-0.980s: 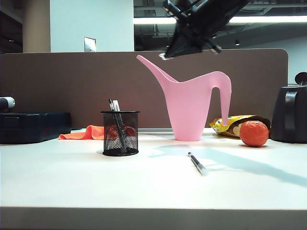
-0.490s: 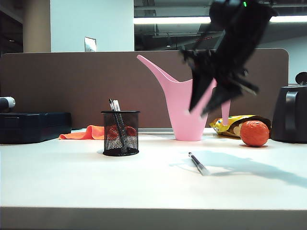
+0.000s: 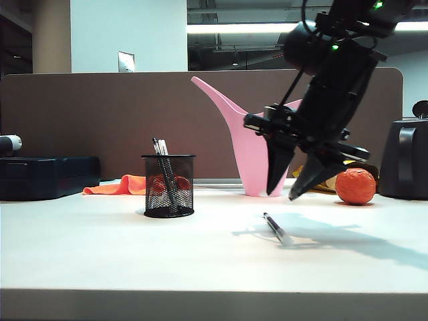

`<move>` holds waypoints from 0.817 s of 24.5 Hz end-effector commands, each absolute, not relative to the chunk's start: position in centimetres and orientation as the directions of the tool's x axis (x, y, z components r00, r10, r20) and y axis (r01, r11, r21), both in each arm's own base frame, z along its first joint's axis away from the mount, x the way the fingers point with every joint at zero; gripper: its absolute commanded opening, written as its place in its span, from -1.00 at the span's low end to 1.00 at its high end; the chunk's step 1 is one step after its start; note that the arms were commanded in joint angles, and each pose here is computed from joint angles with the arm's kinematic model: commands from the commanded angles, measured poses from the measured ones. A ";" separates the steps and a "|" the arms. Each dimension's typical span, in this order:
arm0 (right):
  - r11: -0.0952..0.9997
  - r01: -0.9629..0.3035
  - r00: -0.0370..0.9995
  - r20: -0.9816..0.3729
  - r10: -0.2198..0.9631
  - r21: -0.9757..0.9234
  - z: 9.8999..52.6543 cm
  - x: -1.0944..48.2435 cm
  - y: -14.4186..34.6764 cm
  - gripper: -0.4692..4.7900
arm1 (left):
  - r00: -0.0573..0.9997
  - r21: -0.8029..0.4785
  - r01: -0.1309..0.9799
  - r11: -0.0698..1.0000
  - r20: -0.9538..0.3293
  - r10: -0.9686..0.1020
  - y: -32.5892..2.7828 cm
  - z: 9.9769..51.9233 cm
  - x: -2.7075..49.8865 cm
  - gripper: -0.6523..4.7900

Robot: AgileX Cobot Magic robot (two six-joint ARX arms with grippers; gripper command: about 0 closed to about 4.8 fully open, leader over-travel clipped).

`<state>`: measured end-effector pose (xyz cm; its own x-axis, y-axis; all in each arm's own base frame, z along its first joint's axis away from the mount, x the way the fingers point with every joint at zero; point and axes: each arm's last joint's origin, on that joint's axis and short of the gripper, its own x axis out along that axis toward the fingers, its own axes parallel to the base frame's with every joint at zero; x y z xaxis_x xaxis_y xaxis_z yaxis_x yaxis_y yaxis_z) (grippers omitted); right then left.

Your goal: Pick up a few water-based pens and put them in the pen basket.

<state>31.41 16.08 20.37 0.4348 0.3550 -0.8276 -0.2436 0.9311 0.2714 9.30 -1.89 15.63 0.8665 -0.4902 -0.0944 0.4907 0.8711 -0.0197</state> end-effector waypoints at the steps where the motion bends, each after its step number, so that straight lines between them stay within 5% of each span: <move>1: 0.936 -0.244 0.445 -0.828 0.342 0.255 19.6 31.9 16.5 -0.14 | 0.863 -0.015 0.499 0.866 -0.083 -0.499 -1.9 15.8 9.3 -0.78; 14: 0.959 -0.219 0.372 -0.893 0.255 0.182 16.1 31.6 18.1 -0.20 | 0.859 -0.016 0.505 0.863 -0.083 -0.504 -1.9 15.8 9.3 -0.78; 16: 0.962 -0.220 0.366 -0.901 0.235 0.162 15.7 31.5 18.4 -0.35 | 0.860 -0.015 0.505 0.863 -0.082 -0.504 -1.9 15.8 9.3 -0.78; 18: 0.962 -0.221 0.353 -0.907 0.230 0.157 15.4 31.4 18.4 -0.76 | 0.860 -0.016 0.505 0.863 -0.083 -0.504 -1.9 15.8 9.3 -0.78; 20: 0.962 -0.223 0.351 -0.908 0.228 0.156 15.4 31.4 18.5 -0.86 | 0.859 -0.015 0.505 0.863 -0.082 -0.505 -1.9 15.8 9.3 -0.78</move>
<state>32.04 18.72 16.68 0.4250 0.2698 -0.8640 -0.2365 0.9545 0.1817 9.29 -1.91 15.63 0.8616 -0.4988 -0.0943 0.4992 0.8662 -0.0208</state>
